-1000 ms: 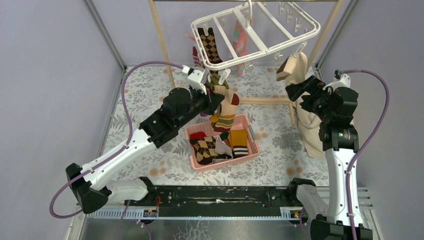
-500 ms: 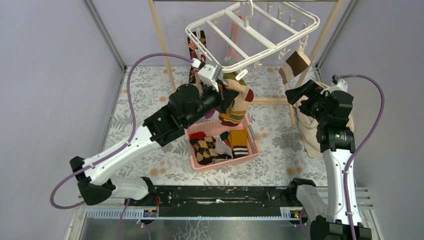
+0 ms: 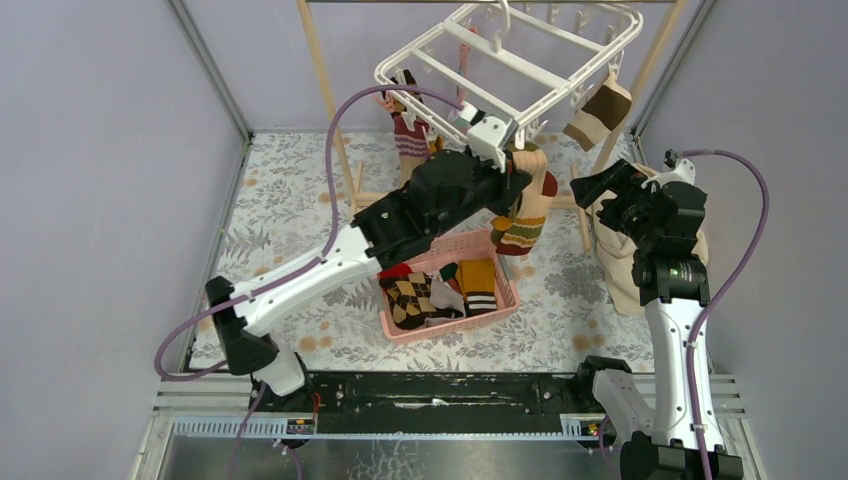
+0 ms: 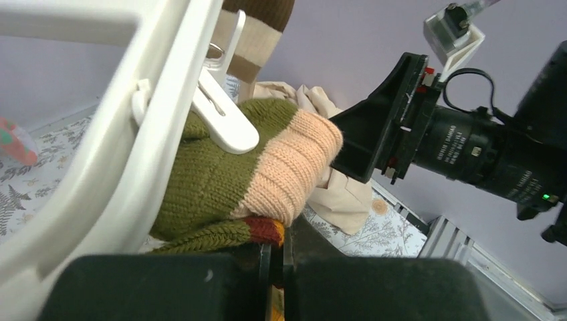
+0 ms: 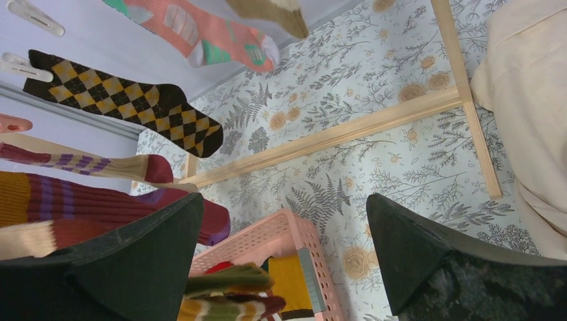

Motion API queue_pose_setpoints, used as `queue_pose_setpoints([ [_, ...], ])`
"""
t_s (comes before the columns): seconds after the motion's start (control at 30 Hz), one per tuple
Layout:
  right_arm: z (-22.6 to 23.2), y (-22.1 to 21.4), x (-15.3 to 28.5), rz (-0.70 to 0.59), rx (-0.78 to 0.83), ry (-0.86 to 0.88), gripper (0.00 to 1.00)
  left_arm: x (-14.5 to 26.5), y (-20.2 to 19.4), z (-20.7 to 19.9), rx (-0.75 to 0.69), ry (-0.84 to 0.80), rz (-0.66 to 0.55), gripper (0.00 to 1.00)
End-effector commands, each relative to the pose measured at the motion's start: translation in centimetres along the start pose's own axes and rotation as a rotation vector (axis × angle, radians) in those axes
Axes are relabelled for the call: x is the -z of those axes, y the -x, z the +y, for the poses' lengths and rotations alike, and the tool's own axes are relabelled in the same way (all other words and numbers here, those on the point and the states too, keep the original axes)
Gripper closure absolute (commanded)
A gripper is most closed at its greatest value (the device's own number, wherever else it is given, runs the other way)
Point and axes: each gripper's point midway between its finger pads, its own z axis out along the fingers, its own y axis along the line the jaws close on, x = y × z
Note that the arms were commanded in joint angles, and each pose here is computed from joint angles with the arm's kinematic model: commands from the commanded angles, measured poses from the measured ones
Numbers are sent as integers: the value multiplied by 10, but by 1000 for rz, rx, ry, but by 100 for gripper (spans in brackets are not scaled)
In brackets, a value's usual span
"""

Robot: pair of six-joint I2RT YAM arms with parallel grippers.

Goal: Remove the socks clipped to the hanger
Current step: Adjust the hanger on the clothesline.

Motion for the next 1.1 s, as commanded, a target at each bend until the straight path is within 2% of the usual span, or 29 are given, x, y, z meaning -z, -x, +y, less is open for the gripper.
queue_pose_setpoints([
  [0.0,9,12,4,-58,12,29,0,-18,12,-5,-31,11,-28,99],
  [0.57,30,10,16,-29,29,123,0,-81,3,3,-58,105,18,94],
  [0.83,53,-10,34,41,5,255,7,-90,6,10,-53,104,13,92],
  [0.93,60,-13,37,58,7,285,8,-92,4,11,-53,103,22,88],
  [1.07,71,-18,37,87,-9,362,10,-87,0,13,-53,103,34,73],
])
